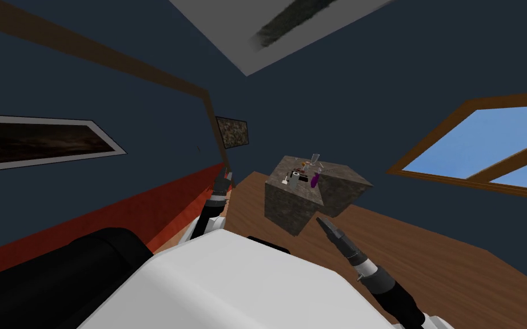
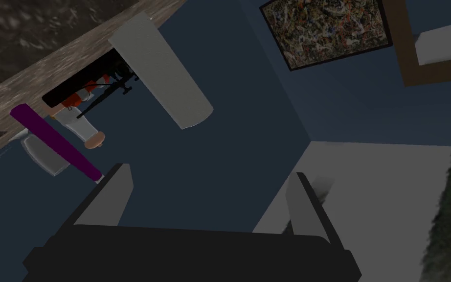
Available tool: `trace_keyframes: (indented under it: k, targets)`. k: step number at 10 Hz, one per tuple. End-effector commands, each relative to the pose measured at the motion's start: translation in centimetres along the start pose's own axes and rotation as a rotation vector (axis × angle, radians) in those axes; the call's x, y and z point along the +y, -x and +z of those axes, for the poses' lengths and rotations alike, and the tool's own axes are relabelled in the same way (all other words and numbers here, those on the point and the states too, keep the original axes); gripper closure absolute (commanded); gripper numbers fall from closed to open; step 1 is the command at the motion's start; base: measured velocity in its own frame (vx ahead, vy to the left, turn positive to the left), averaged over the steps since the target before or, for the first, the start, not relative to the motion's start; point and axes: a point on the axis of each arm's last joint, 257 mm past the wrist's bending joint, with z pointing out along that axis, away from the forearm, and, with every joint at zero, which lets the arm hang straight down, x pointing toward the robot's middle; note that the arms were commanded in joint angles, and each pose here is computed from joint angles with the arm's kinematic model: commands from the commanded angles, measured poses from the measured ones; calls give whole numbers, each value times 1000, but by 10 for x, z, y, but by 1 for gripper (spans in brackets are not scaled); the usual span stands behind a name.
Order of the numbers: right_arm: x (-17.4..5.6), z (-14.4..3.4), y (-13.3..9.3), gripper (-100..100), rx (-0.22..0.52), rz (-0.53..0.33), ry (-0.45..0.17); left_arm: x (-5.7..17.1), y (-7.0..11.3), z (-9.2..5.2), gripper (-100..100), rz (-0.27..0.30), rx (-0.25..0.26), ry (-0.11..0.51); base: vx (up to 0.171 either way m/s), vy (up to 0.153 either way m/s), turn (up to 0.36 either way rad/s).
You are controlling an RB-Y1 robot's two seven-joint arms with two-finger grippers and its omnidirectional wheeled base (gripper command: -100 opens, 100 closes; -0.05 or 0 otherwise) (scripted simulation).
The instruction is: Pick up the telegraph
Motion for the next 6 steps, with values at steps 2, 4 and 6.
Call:
trace_keyframes:
  k: [2, 4, 6]
  targets:
    - [-23, -15, -10, -100, 85, -62, -39, 0, 0, 0, 0, 0, 0, 0, -40, 60, 114]
    - [-44, -31, -17, -100, 157, -116, -74, 0, 0, 0, 0, 0, 0, 0, -22, 66, 129]
    - [-65, -47, -22, -100, 229, -172, -110, 0, 0, 0, 0, 0, 0, 0, -18, 58, 127]
